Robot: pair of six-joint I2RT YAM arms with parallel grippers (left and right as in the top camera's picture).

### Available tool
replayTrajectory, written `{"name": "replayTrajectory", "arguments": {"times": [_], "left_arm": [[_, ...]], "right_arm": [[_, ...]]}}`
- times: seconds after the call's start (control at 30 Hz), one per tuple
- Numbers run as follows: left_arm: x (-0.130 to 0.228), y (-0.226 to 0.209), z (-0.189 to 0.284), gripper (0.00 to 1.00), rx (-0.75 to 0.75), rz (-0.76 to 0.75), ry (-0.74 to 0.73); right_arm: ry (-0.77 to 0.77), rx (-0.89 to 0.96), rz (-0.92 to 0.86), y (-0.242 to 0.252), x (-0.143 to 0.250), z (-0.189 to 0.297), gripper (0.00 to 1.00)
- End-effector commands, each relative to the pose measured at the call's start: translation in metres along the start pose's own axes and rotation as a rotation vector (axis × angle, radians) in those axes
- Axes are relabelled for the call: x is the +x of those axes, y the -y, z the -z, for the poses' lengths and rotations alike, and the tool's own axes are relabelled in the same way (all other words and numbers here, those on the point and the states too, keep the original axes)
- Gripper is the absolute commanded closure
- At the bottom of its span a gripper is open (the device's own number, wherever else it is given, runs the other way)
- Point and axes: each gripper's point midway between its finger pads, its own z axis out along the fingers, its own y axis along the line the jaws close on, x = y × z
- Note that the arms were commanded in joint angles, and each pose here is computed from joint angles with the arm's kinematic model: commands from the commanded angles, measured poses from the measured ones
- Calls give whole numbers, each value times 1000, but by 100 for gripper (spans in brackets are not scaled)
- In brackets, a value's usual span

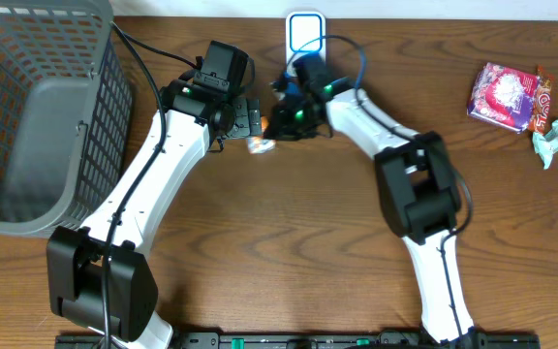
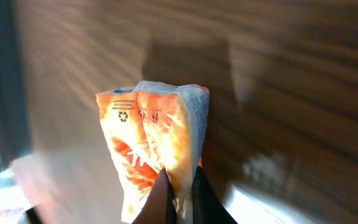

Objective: Scan the item barcode
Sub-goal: 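Lift the orange box and hold it at the scanner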

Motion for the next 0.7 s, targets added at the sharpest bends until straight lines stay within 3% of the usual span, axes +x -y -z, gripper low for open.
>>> {"name": "replayTrajectory", "arguments": {"times": [0.0,0.37,0.67], "left_arm": [[-5,-2,1,2,-10,9,11],[-5,-2,1,2,-10,9,11],[-5,-2,1,2,-10,9,12]], "right_arm": [[130,162,65,20,-28,63,99],[466,922,179,62,-71,218,99],[628,930,350,55,-127,199,99]]}}
